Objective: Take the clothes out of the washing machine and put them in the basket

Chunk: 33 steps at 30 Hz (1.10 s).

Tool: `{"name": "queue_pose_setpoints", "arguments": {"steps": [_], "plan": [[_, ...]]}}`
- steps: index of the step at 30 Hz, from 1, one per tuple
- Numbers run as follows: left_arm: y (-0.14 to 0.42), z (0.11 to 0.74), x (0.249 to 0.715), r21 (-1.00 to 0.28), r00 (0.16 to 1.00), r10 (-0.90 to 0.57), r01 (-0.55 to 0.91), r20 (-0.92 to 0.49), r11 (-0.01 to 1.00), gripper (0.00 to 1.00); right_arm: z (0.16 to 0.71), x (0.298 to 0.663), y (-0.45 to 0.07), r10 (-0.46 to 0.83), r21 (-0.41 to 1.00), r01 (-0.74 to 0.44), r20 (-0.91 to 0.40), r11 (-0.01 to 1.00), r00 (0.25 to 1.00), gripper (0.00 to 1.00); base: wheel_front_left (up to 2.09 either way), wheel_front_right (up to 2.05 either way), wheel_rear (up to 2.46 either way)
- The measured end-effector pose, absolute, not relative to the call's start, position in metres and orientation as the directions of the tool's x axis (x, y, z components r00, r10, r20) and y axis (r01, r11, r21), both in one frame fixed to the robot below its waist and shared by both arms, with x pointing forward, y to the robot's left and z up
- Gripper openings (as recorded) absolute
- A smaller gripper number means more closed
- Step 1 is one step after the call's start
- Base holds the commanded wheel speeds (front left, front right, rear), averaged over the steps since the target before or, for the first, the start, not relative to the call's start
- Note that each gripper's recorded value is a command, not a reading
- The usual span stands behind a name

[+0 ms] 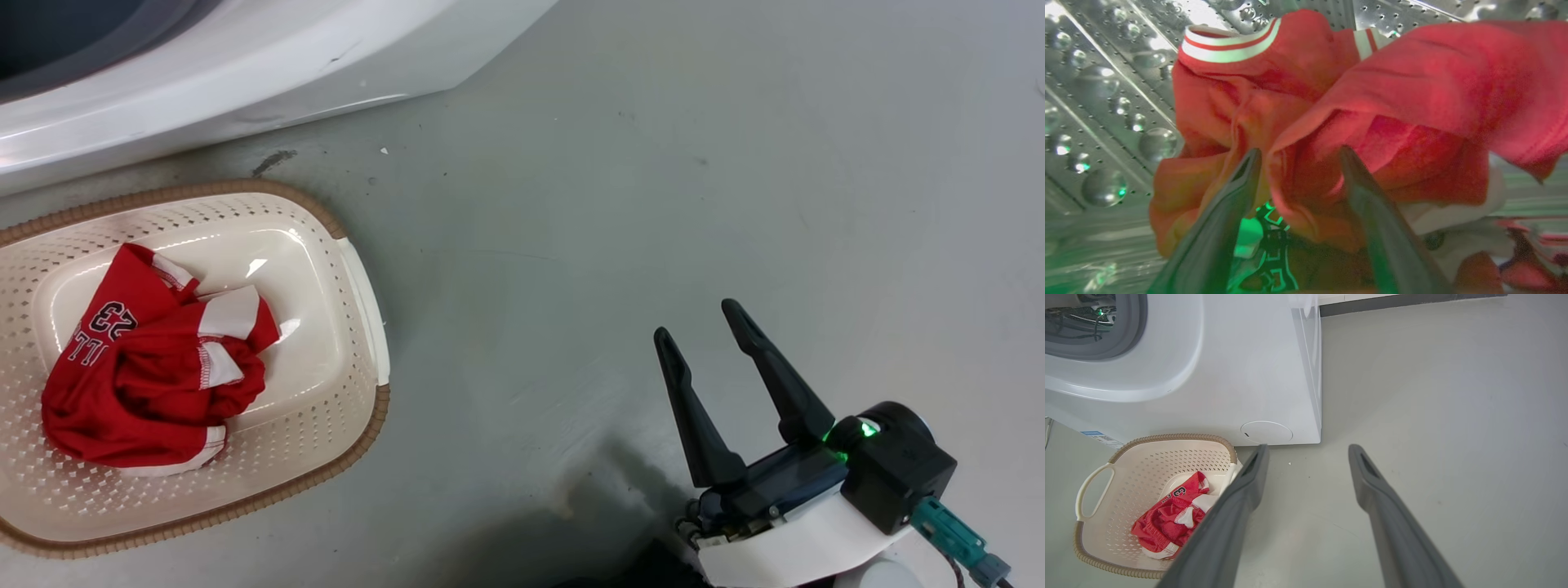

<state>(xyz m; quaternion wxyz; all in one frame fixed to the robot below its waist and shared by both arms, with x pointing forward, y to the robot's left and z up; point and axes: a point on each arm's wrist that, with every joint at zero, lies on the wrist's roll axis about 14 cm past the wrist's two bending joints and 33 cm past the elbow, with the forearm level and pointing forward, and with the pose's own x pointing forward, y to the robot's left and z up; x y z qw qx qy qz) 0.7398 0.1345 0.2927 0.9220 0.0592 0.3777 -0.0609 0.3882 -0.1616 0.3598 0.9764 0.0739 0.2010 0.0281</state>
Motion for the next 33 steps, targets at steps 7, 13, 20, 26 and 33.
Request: {"name": "queue_pose_setpoints", "arguments": {"steps": [7,13,20,26,33], "plan": [[0.132,0.301,0.751,0.093,0.762,-0.046,0.139,-0.646,0.986,0.00,0.361,0.384,-0.163,0.073,0.163,-0.009,-0.390,0.987,0.918,1.00,0.00,0.00,0.00],[0.137,0.324,0.765,0.127,0.869,-0.031,0.108,-0.494,0.986,0.00,0.362,0.385,-0.166,0.066,0.165,-0.002,-0.384,0.986,0.921,1.00,0.00,0.00,0.00],[0.139,0.365,0.770,0.120,0.963,-0.048,0.082,-0.265,0.989,0.00,0.370,0.395,-0.168,0.069,0.154,-0.016,-0.347,0.988,0.935,1.00,0.00,0.00,0.00],[0.138,0.395,0.759,0.081,0.989,-0.076,0.087,-0.129,0.993,0.00,0.382,0.400,-0.168,0.073,0.151,-0.028,-0.307,0.988,0.949,1.00,0.00,0.00,0.00],[0.134,0.422,0.731,0.040,0.992,-0.090,0.093,-0.085,0.995,0.00,0.409,0.404,-0.170,0.073,0.142,-0.040,-0.237,0.989,0.969,1.00,0.00,0.00,0.00]]}}
